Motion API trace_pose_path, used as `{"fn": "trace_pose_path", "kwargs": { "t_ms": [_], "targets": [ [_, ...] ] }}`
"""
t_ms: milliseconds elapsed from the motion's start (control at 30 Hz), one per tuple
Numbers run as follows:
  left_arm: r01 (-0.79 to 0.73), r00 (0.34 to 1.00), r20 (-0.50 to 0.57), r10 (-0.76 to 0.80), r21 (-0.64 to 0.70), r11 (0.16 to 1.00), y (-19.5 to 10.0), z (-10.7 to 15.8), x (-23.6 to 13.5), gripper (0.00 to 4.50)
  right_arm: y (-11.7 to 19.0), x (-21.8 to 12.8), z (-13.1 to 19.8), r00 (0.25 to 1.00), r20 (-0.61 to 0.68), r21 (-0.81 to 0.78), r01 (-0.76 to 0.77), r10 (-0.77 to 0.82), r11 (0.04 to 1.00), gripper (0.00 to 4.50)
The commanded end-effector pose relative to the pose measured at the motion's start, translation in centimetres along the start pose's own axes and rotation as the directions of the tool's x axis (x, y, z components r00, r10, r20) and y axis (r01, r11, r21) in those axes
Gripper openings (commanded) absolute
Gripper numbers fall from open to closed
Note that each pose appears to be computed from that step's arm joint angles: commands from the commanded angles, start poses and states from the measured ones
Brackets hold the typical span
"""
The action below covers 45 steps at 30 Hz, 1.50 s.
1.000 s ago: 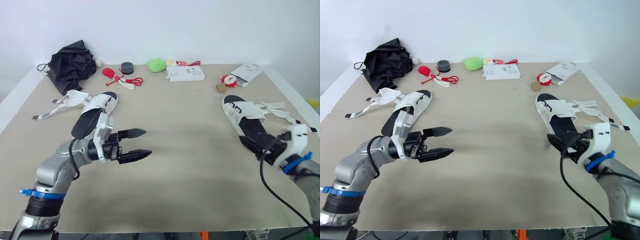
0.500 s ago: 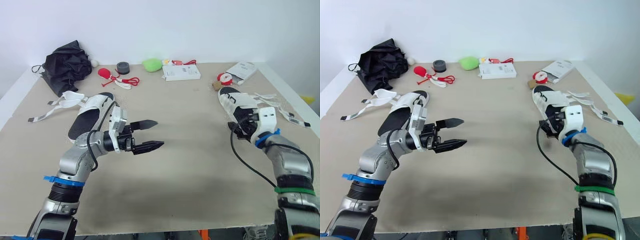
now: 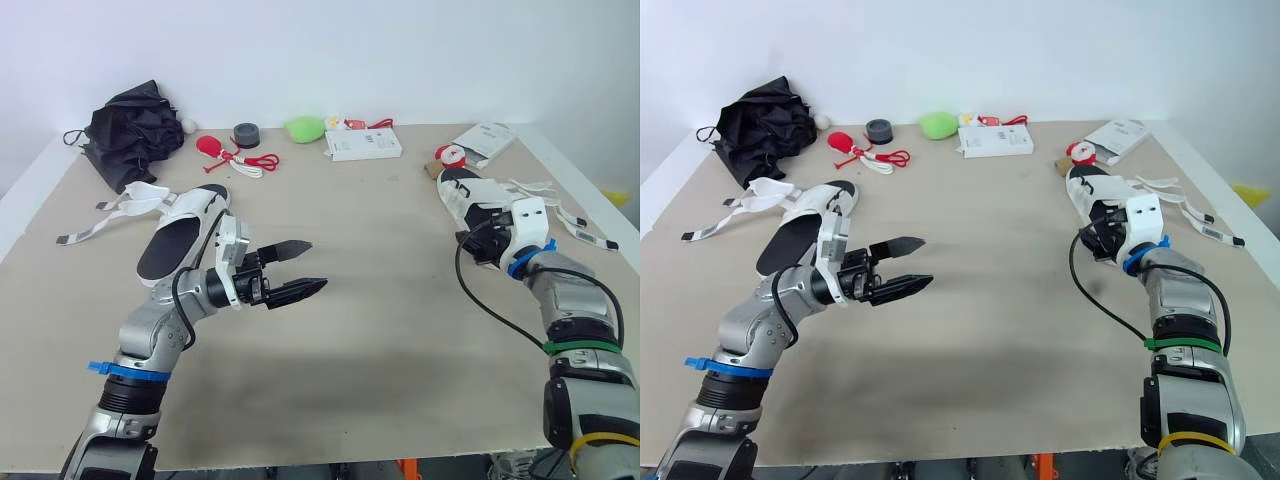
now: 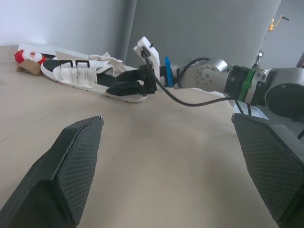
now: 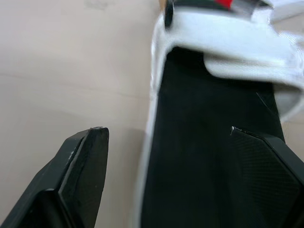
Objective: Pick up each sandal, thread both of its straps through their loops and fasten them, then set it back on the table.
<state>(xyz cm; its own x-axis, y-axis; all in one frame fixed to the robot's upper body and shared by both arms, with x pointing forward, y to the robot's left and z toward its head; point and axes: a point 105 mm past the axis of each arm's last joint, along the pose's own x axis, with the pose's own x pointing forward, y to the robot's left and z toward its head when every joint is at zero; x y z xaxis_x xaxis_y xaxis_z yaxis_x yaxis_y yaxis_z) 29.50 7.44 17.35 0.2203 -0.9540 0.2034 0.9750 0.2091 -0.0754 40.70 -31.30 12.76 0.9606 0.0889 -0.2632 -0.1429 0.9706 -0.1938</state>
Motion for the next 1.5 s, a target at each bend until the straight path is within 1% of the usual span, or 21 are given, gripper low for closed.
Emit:
{"fn": "trace_pose_path", "kwargs": {
  "t_ms": [33, 100, 233, 367, 433, 533, 667, 800, 900, 967, 1100, 1200, 1300, 1400, 1500],
  "targets": [
    [-0.002, 0.999, 0.039, 0.001, 0.029, 1.000, -0.1, 1.2, 0.1, 4.50, 0.3, -1.1, -2.2, 0.993, -0.104, -0.026, -0.063, 0.060, 0.998, 4.41],
    [-0.007, 0.998, 0.058, 0.006, 0.015, 1.000, 0.0, 1.5, 0.1, 4.50, 0.9, -2.2, -2.8, 0.981, -0.143, -0.002, -0.136, 0.134, 0.991, 4.41],
    [-0.013, 0.998, 0.065, 0.012, 0.006, 1.000, 0.1, 1.6, 0.1, 4.50, 1.3, -4.2, -3.4, 0.961, -0.191, 0.018, -0.202, 0.202, 0.979, 4.41],
    [-0.022, 0.996, 0.080, 0.023, -0.014, 1.000, 0.3, 1.7, 0.0, 4.50, 1.9, -7.1, -3.8, 0.920, -0.238, 0.041, -0.311, 0.312, 0.949, 4.41],
    [-0.030, 0.995, 0.096, 0.032, -0.024, 0.999, 0.5, 1.9, 0.0, 4.50, 1.9, -8.0, -4.0, 0.905, -0.267, 0.032, -0.334, 0.330, 0.942, 4.41],
    [-0.034, 0.994, 0.105, 0.037, -0.030, 0.999, 0.7, 2.0, 0.1, 4.50, 1.9, -8.5, -4.1, 0.898, -0.290, 0.005, -0.344, 0.331, 0.939, 4.41],
    [-0.036, 0.993, 0.112, 0.041, -0.040, 0.999, 0.8, 2.0, 0.3, 4.50, 1.3, -7.8, -2.1, 0.926, -0.218, 0.012, -0.313, 0.308, 0.950, 4.41],
    [-0.046, 0.990, 0.133, 0.054, -0.069, 0.997, 0.9, 2.1, 0.3, 4.50, 1.5, -6.1, 2.7, 0.955, -0.057, 0.037, -0.290, 0.292, 0.956, 4.41],
    [-0.050, 0.989, 0.138, 0.060, -0.078, 0.996, 1.0, 2.1, 0.3, 4.50, 2.0, -4.5, 4.3, 0.962, -0.025, 0.038, -0.272, 0.273, 0.961, 4.41],
    [-0.052, 0.987, 0.146, 0.064, -0.088, 0.995, 1.0, 2.2, 0.3, 4.50, 2.6, -3.5, 4.8, 0.961, -0.022, 0.036, -0.275, 0.276, 0.961, 4.41],
    [-0.056, 0.984, 0.162, 0.071, -0.100, 0.993, 1.2, 2.4, 0.5, 4.50, 3.1, -1.0, 4.1, 0.970, -0.083, -0.009, -0.232, 0.230, 0.973, 4.41],
    [-0.061, 0.983, 0.164, 0.078, -0.102, 0.993, 1.3, 2.4, 0.5, 4.50, 2.8, 0.4, 3.7, 0.979, -0.110, -0.045, -0.176, 0.170, 0.983, 4.41],
    [-0.068, 0.982, 0.170, 0.085, -0.102, 0.992, 1.3, 2.5, 0.5, 4.50, 2.2, 1.1, 4.1, 0.987, -0.100, -0.040, -0.129, 0.125, 0.991, 4.41],
    [-0.076, 0.980, 0.174, 0.093, -0.103, 0.992, 1.2, 2.6, 0.3, 4.50, 2.4, 0.8, 5.6, 0.981, -0.042, 0.014, -0.190, 0.190, 0.982, 4.41],
    [-0.085, 0.977, 0.184, 0.106, -0.117, 0.989, 1.2, 2.7, 0.0, 4.50, 3.7, -0.7, 7.1, 0.939, 0.037, 0.044, -0.343, 0.341, 0.938, 4.41]
  ]
}}
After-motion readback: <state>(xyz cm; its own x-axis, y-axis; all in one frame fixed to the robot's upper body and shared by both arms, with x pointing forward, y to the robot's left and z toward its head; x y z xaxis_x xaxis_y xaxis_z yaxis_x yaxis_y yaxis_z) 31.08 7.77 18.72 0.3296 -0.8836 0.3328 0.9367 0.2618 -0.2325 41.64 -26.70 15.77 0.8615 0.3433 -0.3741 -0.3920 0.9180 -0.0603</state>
